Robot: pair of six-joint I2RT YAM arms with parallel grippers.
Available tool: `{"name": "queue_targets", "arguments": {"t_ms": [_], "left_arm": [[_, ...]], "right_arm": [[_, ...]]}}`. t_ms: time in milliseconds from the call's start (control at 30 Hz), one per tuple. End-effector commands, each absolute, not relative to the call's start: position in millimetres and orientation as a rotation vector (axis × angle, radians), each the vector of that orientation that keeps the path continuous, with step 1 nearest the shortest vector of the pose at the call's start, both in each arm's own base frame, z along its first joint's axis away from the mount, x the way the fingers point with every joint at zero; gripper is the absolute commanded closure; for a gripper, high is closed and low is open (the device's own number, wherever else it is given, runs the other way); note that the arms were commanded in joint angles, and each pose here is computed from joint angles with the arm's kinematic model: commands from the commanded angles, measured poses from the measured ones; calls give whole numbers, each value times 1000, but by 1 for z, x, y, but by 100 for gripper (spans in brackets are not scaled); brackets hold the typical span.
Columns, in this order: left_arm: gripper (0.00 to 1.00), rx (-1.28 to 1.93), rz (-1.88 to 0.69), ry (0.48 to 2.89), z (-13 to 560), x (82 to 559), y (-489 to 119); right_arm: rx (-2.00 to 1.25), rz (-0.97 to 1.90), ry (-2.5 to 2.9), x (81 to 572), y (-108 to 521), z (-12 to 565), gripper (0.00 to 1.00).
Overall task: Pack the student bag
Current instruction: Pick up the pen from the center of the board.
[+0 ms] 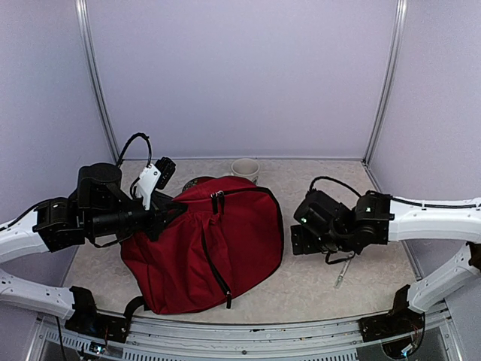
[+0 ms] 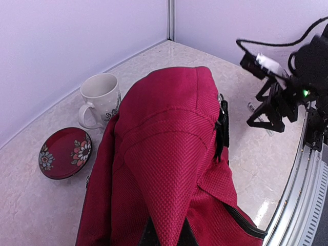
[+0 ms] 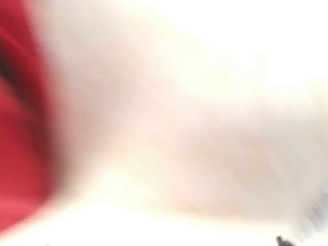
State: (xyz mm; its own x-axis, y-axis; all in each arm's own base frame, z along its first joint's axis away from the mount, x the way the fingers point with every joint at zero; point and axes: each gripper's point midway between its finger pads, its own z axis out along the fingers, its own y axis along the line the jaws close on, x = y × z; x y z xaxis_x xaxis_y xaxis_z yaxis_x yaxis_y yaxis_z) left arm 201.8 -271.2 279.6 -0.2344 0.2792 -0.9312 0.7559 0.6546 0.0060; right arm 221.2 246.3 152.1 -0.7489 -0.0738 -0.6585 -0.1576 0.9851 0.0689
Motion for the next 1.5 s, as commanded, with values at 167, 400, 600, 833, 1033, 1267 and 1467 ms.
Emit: {"name": "queue_targets", "arguments": {"t_ms": [167, 400, 600, 833, 1033, 1267, 1467], "left_arm": [[100, 772, -632, 1659, 322, 205, -280], [100, 762, -636, 1657, 320, 204, -277], [100, 757, -630, 1654, 321, 204, -275], [100, 753, -636, 1652, 323, 203, -274], [100, 755, -636, 1652, 323, 203, -274], [100, 740, -622, 1659, 320, 207, -275], [100, 725, -620, 1662, 321, 208, -273]], "right_arm": [[192, -233, 2673, 198, 129, 54, 4], [267, 43, 2725, 209, 125, 20, 10], [245, 73, 2783, 204, 121, 1, 28], [152, 122, 2829, 204, 135, 0, 91], [7, 271, 2729, 224, 160, 38, 100], [-315, 893, 2224, 238, 253, 155, 100], [-781, 1101, 1806, 179, 339, 233, 100]]}}
